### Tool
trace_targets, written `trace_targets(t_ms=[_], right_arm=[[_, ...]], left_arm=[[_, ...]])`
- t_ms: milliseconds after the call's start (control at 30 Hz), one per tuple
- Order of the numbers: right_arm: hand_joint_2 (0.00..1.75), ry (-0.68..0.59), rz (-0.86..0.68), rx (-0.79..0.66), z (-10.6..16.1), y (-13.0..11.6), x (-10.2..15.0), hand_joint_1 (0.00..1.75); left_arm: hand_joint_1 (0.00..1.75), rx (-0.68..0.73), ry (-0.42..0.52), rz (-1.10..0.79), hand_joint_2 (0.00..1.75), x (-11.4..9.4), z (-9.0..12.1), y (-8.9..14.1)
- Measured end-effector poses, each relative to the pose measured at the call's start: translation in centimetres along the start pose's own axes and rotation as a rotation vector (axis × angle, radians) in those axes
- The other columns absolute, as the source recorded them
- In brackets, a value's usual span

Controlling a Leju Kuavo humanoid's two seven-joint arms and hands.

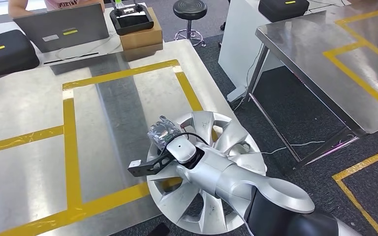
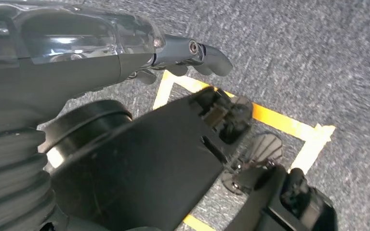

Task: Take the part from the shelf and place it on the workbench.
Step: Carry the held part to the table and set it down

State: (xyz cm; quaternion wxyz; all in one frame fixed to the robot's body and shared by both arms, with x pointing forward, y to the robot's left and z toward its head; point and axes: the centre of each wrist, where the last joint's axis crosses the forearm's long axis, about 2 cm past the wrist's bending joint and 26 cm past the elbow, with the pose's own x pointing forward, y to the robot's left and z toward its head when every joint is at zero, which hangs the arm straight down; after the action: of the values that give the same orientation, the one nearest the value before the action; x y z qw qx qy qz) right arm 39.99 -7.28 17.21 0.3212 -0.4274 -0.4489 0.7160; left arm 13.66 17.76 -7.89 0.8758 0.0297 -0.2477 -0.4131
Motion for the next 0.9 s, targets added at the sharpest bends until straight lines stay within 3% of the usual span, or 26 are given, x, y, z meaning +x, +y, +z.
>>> trace_targets(t_ms=[567, 900], right_arm=[[1.75, 0.027, 0.097, -0.008, -0.3, 0.1, -1.0, 1.75], [1.75, -0.057, 0.070, -0.032, -0.2, 0.2, -0.2, 1.75]], left_arm=[[0.00, -0.026, -0.034, -0.043, 1.75, 1.3, 0.1, -1.1], [0.00, -0.049, -0.037, -0.071, 1.75, 1.3, 0.2, -1.3]])
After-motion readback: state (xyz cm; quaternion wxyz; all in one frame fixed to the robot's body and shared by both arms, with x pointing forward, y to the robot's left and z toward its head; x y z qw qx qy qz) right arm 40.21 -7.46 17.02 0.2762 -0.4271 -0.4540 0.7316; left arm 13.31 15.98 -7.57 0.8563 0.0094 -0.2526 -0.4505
